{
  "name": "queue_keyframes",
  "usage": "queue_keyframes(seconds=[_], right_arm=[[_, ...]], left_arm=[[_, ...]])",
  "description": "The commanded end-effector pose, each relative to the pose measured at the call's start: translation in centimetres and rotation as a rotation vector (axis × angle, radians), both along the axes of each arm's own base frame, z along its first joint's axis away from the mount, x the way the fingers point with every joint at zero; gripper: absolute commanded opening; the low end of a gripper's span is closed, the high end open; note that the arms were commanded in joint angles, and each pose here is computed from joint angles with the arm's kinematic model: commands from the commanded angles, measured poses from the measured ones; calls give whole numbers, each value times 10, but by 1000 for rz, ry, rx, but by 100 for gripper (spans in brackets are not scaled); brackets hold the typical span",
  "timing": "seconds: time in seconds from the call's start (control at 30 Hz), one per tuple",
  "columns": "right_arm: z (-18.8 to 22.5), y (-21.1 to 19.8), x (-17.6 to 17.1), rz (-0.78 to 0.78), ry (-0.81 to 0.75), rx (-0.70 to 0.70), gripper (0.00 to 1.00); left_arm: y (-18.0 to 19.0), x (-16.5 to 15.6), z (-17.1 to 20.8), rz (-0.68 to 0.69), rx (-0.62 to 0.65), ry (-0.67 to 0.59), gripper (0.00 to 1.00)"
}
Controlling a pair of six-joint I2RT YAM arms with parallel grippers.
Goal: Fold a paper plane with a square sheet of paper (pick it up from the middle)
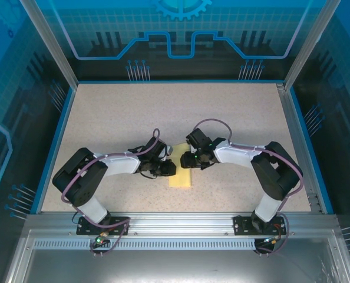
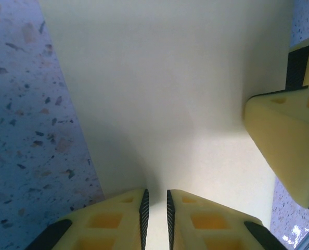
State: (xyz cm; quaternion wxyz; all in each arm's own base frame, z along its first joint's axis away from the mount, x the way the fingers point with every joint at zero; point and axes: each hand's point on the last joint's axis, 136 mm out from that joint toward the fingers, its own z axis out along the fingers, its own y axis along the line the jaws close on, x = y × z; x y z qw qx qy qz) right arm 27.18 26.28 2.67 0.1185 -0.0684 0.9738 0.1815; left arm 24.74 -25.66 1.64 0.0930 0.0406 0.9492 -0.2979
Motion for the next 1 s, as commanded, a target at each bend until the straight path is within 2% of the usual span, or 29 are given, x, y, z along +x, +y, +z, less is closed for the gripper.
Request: queue_keyframes(seconds=[0.0,0.2,0.37,0.77,0.97], right_arm=[[-3,-2,1,15,-2,-56,46],[-6,-5,0,24,2,-78,40],[-8,-5,0,34,5,-82,38],[-8,-7,-2,5,11,-65,36],[-8,-5,-3,-29,21,0,34]], left_arm=[[-7,-3,14,-22,-33,-12,21],[-5,-1,37,-23,-43,-52,21],[3,3,52,-21,5,-103,21],[13,7,57,-14,61,-131,22],[13,8,56,-7,54,-130,22]])
